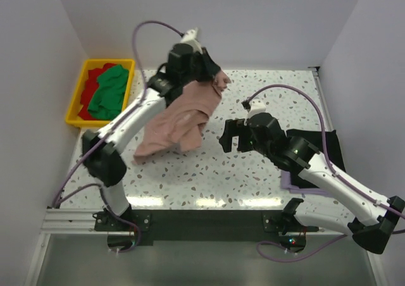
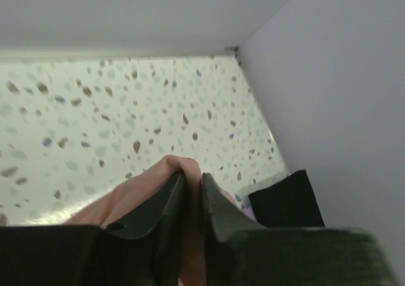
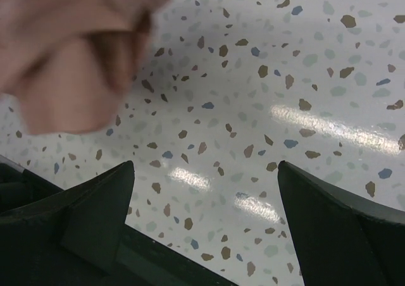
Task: Fold and stack the t-shirts
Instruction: Move the tshirt to the center of the board, then flatten the tshirt out
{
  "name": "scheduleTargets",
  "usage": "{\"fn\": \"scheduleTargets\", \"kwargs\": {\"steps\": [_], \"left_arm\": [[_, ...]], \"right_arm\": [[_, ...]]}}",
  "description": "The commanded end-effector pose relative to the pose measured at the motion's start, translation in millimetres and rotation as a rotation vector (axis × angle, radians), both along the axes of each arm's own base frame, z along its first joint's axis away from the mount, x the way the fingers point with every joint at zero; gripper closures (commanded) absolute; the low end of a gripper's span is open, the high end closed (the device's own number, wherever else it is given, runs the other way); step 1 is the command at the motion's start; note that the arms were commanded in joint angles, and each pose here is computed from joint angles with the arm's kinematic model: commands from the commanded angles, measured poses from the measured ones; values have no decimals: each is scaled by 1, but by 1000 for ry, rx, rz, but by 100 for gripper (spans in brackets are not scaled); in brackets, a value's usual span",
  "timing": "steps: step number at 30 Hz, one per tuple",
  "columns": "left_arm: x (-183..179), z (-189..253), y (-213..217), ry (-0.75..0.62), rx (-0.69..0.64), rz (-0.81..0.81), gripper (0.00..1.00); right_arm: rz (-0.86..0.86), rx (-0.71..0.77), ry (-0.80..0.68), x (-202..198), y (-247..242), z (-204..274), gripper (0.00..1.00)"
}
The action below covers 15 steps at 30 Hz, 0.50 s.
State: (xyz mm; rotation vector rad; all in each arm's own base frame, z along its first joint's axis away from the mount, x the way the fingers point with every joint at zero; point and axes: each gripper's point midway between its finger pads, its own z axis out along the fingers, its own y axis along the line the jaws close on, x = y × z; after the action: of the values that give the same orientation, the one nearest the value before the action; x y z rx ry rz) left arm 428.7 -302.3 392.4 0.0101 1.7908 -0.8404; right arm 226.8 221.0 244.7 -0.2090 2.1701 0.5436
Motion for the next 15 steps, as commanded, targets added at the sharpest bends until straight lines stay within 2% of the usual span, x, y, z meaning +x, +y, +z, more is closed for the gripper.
{"fn": "scheduleTargets", "kwargs": {"steps": [1, 3, 6, 7, 10, 12, 15], "left_arm": [[26, -88, -80, 157, -51, -140, 73], [36, -107, -90, 201, -47, -157, 56], [39, -116, -81, 196, -2, -129, 40], [34, -113, -67, 182, -1, -110, 38], [28, -116, -18, 200, -21, -23, 36], [30, -126, 25, 254, -44, 67, 40], [-3, -154, 95, 318, -10, 213, 42]], "right_arm": [[-92, -28, 8, 6, -13, -9, 1], [-97, -27, 26, 6, -11, -16, 1], [-63, -9, 71, 5, 3, -35, 1], [-51, -11, 96, 2, 6, -47, 1], [-26, 25, 158, 3, 26, -70, 1], [-18, 46, 205, 7, 41, -88, 5], [-26, 78, 266, 9, 56, -115, 11]]}}
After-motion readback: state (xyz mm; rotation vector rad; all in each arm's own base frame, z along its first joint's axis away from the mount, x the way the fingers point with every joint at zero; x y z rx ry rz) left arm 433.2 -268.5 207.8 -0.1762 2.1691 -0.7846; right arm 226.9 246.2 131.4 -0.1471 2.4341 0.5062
